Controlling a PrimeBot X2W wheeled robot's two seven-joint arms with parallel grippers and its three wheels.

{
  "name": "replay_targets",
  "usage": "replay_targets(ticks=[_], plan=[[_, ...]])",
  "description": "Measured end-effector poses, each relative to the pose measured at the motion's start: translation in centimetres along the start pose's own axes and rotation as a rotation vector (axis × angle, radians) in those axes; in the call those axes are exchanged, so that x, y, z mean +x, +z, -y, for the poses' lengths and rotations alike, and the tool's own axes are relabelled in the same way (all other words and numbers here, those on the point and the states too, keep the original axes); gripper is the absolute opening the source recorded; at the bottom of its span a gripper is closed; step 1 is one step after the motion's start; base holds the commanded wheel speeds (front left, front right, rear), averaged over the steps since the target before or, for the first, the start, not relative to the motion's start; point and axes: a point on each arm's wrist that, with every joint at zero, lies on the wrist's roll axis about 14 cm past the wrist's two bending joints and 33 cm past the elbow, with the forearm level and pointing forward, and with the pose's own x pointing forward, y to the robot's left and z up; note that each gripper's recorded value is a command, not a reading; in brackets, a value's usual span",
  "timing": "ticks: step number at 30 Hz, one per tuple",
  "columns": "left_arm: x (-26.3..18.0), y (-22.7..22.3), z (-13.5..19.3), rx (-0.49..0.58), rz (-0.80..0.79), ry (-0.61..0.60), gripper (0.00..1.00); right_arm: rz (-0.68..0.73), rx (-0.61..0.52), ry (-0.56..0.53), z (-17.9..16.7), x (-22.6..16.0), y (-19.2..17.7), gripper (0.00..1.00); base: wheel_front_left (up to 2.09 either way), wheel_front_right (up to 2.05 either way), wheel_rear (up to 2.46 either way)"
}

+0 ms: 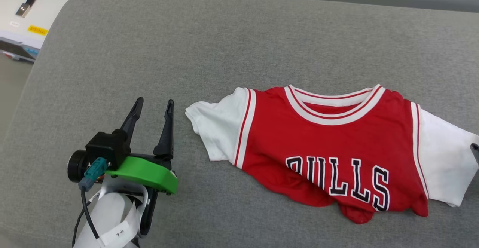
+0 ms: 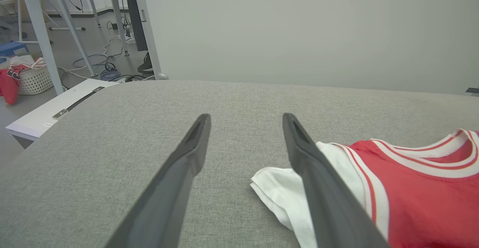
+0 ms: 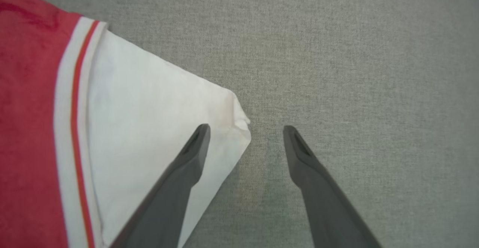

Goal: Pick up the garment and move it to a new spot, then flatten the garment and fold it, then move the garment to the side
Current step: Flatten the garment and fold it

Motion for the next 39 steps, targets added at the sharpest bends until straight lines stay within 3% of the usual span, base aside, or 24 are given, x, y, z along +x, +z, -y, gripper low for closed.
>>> replay_targets(ticks=[10, 11, 13, 21, 28, 39], plan=[[-0.6, -2.0, -1.2, 0.006, -0.070, 0.038, 1.00, -0.113, 0.002, 0.032, -1.3, 3.8, -2.0, 1.00, 0.00, 0.00, 0.00], [-0.6, -2.2, -1.2, 0.006, -0.079, 0.036, 1.00, -0.115, -0.003, 0.032, -1.3, 3.9, -2.1, 0.71, 0.00, 0.00, 0.00], [-0.5, -2.7, -1.0, 0.006, -0.100, 0.027, 1.00, -0.110, -0.019, 0.033, -1.3, 4.0, -2.1, 0.00, 0.00, 0.00, 0.00], [0.0, -3.5, -0.1, 0.032, -0.173, -0.032, 1.00, 0.049, -0.052, 0.038, -1.3, 2.4, 0.2, 0.00, 0.00, 0.00, 0.00], [1.8, -5.0, 1.5, 0.081, -0.333, -0.126, 1.00, 0.185, -0.059, 0.036, -0.9, -0.8, 3.2, 0.00, 0.00, 0.00, 0.00], [4.4, -9.3, 1.8, 0.166, -0.594, -0.154, 1.00, 0.208, -0.043, 0.034, -0.9, -2.6, 3.2, 0.00, 0.00, 0.00, 0.00]])
